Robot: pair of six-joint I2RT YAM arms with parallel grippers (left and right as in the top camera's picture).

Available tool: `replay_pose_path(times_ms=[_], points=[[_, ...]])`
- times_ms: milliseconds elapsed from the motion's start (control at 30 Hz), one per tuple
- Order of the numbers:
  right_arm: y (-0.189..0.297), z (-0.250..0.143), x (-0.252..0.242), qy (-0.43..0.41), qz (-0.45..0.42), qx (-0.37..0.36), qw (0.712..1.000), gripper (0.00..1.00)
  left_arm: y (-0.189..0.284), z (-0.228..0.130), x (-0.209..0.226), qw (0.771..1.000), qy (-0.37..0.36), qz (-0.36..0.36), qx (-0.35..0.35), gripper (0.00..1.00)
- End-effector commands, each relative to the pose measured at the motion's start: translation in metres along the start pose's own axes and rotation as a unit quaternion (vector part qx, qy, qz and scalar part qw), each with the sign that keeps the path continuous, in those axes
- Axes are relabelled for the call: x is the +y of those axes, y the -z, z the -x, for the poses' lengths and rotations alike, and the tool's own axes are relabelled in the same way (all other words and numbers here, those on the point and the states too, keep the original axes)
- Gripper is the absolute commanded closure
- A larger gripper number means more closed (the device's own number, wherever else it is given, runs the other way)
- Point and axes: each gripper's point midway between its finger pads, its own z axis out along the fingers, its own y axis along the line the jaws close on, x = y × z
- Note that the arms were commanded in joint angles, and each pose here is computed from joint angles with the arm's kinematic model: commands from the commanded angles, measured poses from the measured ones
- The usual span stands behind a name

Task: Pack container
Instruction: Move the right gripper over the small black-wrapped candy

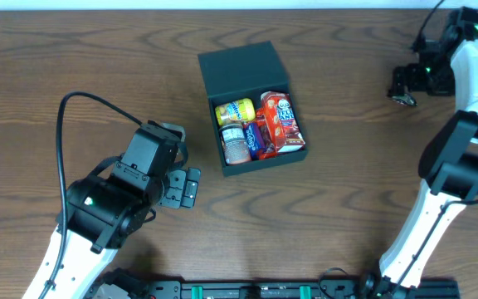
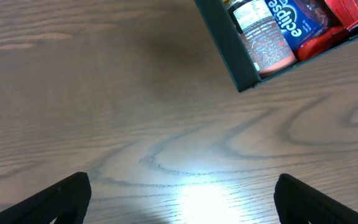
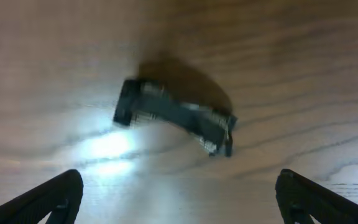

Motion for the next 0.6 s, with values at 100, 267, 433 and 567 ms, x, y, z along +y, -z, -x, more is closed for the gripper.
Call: replay_pose_path(times_ms=[100,267,433,567], points=[[0.013,0.009,0.012,0.125,0.004,-0.016,0.992,0.01,-0.002,0.0,0.0,1.0,0.0,-0.001,0.001,0.05],[0.014,0.022,0.026,0.167,0.04,-0.055,0.984,0.01,-0.002,0.001,-0.004,1.0,0.0,-0.012,0.0,0.05],[0.015,0.031,0.021,0.182,0.031,-0.073,0.98,0.01,-0.002,0.0,-0.005,1.0,0.0,-0.014,0.001,0.05],[0.01,0.033,0.017,0.179,0.04,-0.082,0.98,0.01,-0.002,0.0,-0.005,1.0,0.0,-0.014,0.001,0.05]])
